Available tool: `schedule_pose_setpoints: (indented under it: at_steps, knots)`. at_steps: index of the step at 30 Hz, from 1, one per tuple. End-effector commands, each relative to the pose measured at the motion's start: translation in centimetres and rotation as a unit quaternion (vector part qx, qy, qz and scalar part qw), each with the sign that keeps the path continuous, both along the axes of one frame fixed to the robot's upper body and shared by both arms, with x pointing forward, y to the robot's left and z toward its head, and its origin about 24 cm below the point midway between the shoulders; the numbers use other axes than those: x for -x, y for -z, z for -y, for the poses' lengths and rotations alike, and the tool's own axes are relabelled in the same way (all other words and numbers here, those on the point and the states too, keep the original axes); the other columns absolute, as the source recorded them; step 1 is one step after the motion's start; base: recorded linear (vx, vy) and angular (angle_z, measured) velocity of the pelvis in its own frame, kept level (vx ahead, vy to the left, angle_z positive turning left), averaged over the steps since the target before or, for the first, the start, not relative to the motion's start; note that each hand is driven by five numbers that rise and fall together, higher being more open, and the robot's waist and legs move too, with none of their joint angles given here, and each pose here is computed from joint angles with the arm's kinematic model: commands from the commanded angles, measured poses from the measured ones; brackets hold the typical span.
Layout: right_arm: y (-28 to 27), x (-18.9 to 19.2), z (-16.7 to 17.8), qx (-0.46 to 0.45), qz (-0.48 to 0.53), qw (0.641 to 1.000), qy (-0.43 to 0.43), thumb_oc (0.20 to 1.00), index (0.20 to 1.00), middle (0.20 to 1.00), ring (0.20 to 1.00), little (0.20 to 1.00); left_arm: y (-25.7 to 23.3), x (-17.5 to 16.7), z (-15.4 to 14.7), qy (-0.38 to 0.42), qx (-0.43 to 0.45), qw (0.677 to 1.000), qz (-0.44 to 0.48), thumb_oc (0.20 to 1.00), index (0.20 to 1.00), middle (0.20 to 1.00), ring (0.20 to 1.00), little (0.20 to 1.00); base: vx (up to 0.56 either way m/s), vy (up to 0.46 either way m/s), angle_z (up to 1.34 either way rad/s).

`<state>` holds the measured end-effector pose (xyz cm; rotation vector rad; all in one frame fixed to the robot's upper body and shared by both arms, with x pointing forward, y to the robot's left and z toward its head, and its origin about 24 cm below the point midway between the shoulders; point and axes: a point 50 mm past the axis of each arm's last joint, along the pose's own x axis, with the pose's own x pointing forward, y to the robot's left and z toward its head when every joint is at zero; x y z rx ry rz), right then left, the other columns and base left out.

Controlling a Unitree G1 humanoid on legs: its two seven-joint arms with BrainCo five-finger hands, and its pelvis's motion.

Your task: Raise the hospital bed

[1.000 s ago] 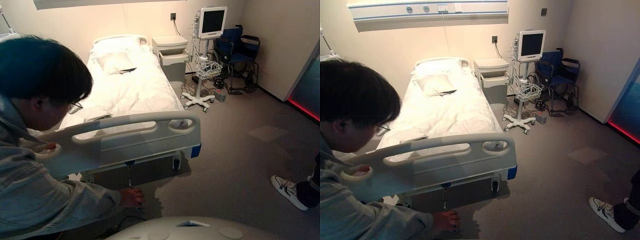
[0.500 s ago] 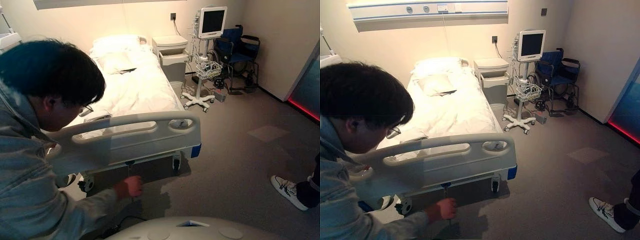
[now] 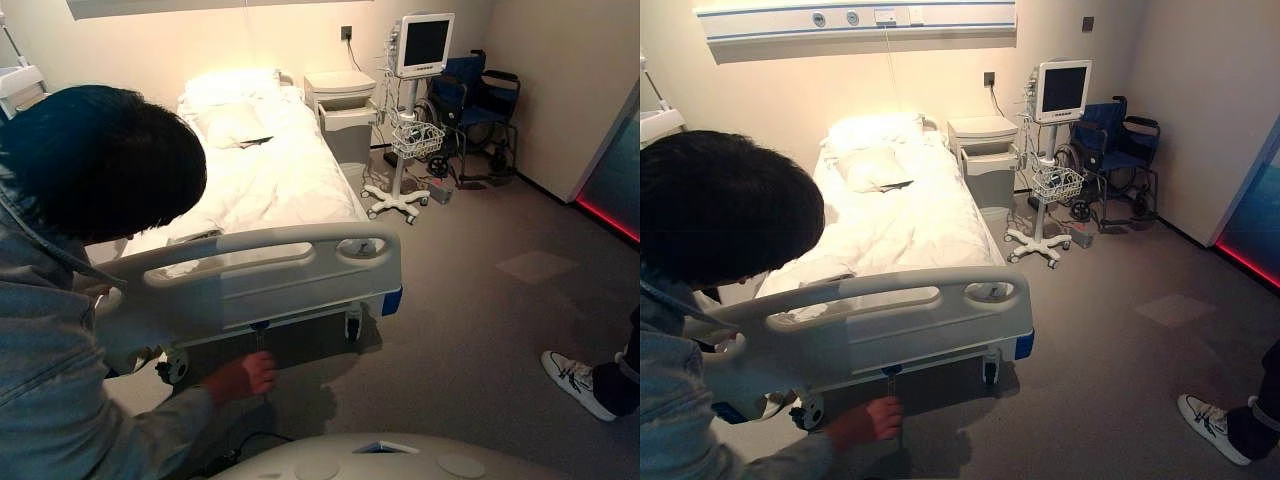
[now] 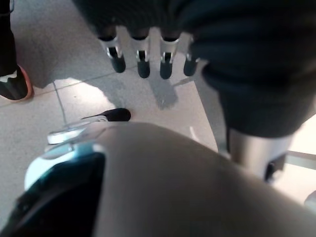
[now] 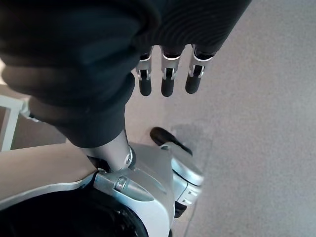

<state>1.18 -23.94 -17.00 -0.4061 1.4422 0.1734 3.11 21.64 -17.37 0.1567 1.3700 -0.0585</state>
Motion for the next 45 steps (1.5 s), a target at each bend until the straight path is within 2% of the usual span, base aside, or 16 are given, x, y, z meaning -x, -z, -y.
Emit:
schedule_pose_setpoints:
  at_steps: [1,45]
  knots:
    - [0.06,-2.37,-0.59,-0.010,0.020,1.000,-0.014,1.000,1.000,1.000,1.000,1.000,-0.06,-0.60,-0.43,-0.011,-0.002,1.000,-0.003,1.000,1.000,1.000,1.000,1.000,0.00,0.000,0.00]
    - [0.03,-2.28,-0.41,-0.009,0.015,1.000,-0.017,1.000,1.000,1.000,1.000,1.000,-0.08,0.04,-0.87,-0.015,-0.008,1.000,-0.016,1.000,1.000,1.000,1.000,1.000,0.00,0.000,0.00]
